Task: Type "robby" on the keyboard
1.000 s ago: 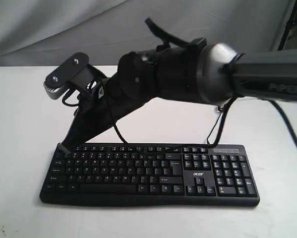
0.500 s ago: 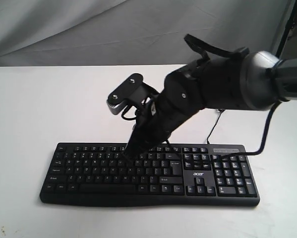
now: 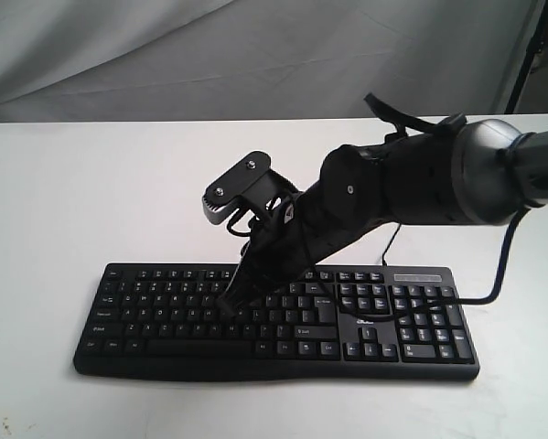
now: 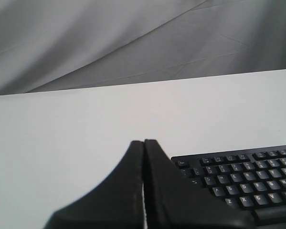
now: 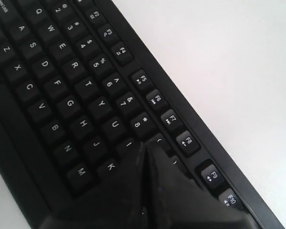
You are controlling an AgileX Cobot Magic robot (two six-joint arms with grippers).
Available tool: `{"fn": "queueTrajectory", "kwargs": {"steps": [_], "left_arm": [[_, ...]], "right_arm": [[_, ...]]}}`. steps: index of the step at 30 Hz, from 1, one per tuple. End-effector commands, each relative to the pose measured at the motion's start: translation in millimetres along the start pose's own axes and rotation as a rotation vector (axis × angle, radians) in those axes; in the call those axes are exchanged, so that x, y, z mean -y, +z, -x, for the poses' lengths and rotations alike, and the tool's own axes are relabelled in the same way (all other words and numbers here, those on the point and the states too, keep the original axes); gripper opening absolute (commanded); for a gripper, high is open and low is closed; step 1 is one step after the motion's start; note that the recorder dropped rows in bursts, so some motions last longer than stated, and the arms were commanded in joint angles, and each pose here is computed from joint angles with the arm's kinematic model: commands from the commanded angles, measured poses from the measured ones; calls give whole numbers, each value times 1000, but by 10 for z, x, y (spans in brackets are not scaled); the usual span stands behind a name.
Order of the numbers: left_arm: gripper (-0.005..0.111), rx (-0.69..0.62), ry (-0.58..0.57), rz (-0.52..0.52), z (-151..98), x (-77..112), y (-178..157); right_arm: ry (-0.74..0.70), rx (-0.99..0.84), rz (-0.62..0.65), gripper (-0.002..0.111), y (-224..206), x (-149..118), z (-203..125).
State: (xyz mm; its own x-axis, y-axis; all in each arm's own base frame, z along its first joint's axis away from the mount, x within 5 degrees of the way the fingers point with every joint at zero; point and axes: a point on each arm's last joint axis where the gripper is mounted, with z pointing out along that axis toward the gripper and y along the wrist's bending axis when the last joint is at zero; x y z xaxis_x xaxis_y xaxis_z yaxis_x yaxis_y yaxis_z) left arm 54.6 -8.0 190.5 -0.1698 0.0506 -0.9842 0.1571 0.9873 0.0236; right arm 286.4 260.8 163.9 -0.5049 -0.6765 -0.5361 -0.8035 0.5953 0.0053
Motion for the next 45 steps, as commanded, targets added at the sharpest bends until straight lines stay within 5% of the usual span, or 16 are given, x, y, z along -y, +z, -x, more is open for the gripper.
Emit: {"fn": "queueTrajectory", "kwargs": {"steps": [1,45], "left_arm": [[0,5,3,-5,-8,3,1],[0,5,3,-5,-8,3,1]], "right_arm": [[-6,17,-1,0,-30,-1,12],[-7,-63,1,0,374,26,-183]]}}
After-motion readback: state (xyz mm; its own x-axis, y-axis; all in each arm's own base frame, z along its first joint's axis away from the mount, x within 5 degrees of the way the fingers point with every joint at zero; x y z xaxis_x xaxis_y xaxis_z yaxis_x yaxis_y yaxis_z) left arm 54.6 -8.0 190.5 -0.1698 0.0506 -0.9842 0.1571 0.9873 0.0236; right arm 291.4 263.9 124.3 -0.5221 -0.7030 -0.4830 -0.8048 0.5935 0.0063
